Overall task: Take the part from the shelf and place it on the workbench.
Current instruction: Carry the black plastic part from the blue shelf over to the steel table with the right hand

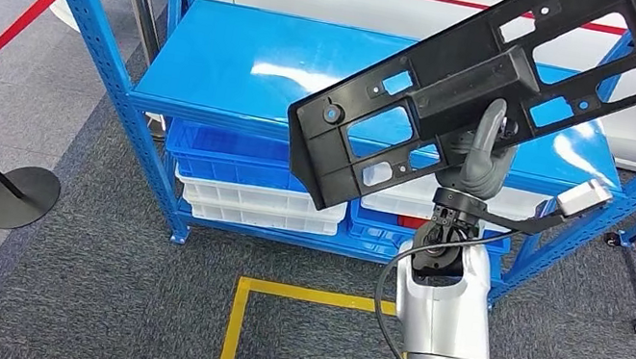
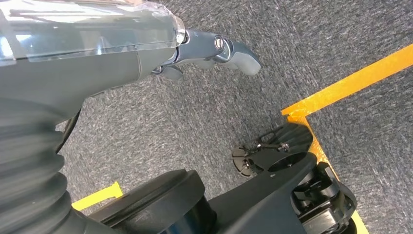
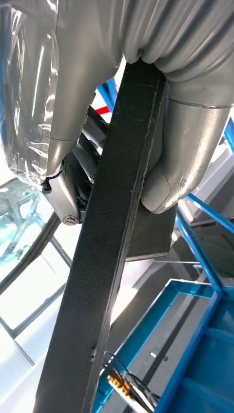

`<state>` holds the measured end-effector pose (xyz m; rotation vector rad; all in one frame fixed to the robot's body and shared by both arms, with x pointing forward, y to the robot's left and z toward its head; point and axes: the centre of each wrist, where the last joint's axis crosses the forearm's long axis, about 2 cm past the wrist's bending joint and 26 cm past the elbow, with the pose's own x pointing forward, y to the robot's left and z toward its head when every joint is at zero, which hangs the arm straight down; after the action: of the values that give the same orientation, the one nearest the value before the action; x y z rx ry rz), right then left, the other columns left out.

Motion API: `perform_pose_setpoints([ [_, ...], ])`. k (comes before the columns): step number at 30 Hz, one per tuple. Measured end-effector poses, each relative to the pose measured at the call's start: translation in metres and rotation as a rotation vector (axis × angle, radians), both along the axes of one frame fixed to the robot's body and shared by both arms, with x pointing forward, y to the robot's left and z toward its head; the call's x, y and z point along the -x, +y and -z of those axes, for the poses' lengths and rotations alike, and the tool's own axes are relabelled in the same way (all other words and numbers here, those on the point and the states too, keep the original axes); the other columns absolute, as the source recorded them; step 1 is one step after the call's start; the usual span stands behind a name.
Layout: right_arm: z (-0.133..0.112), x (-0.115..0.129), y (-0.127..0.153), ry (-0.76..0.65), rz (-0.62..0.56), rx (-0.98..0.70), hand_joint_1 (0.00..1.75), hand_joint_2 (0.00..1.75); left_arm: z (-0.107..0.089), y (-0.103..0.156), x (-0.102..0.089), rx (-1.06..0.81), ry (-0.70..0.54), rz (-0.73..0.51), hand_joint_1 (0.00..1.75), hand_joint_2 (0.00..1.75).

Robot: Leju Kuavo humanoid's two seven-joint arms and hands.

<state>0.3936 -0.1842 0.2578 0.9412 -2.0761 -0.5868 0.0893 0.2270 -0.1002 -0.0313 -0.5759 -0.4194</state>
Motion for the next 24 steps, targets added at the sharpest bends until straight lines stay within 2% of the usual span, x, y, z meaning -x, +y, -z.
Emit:
perform_pose_setpoints([
  [10,0.0031,-0.0012,0.0003,0.071,0.163,0.105,1.75,1.75,-0.0001,0.0000,-0.0006,-0.003,-0.002,0.006,0.00,1.75],
  [24,0.0022,0.0070,-0.0014,-0.011,0.084,0.036,1.75,1.75,-0.0001,-0.0007,-0.0002,-0.010,0.000,0.026,0.00,1.75],
])
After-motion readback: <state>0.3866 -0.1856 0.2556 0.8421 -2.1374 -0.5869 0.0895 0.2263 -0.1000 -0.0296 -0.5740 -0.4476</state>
